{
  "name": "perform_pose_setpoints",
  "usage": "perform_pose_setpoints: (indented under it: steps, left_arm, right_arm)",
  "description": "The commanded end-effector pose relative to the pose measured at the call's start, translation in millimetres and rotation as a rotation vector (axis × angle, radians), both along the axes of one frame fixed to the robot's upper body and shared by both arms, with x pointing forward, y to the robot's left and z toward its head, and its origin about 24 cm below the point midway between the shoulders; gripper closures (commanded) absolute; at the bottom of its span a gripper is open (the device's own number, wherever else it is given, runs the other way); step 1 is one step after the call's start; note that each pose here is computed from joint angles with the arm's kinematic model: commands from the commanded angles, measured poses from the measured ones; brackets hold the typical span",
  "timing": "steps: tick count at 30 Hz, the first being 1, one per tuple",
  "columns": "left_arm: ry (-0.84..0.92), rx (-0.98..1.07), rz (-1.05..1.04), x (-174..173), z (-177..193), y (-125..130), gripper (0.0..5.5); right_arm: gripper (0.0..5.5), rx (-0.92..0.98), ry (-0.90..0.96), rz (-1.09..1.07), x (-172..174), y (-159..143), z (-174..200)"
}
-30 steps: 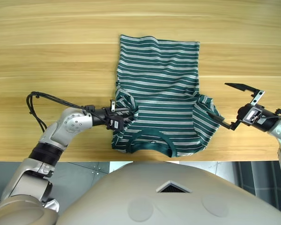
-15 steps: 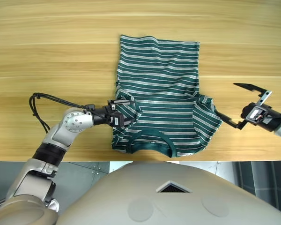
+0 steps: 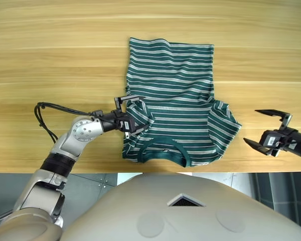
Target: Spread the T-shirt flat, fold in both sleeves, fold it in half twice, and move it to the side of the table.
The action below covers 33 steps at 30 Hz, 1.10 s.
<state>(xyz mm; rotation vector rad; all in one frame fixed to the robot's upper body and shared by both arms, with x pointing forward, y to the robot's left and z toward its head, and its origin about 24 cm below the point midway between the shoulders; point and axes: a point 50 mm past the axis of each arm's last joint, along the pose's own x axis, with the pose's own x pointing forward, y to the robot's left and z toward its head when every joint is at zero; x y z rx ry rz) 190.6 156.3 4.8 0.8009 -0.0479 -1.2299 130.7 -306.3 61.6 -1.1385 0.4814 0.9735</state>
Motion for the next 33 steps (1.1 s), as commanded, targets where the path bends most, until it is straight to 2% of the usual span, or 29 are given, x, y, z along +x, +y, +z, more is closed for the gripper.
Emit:
perform_pose_setpoints:
  steps: [1,4,10,21,26,33]
  left_arm:
    - [0.020,0.040,-0.004,0.6,-6.2,0.6,0.10]
    - [0.016,0.036,-0.006,1.3,-5.4,-0.2,0.10]
    - [0.016,0.029,-0.010,1.5,-5.8,-2.7,0.10]
    - [0.013,0.015,-0.004,1.8,-5.8,-6.2,0.10]
    - [0.013,0.014,-0.001,1.9,-6.1,-6.3,0.10]
    - [0.013,0.005,-0.003,1.0,-5.7,-7.8,0.10]
  right_arm:
    - [0.69,-0.027,0.018,0.000,6.7,1.2,-8.7]
    - [1.11,-0.040,0.033,-0.012,10.4,0.7,-17.8]
    - [2.29,-0.047,0.064,-0.011,14.0,4.0,-33.7]
    - [4.34,-0.028,0.073,0.003,9.3,3.4,-34.6]
    - [5.45,-0.025,0.068,0.001,8.8,2.7,-34.1]
    - [5.48,-0.031,0.065,-0.012,9.9,0.3,-36.0]
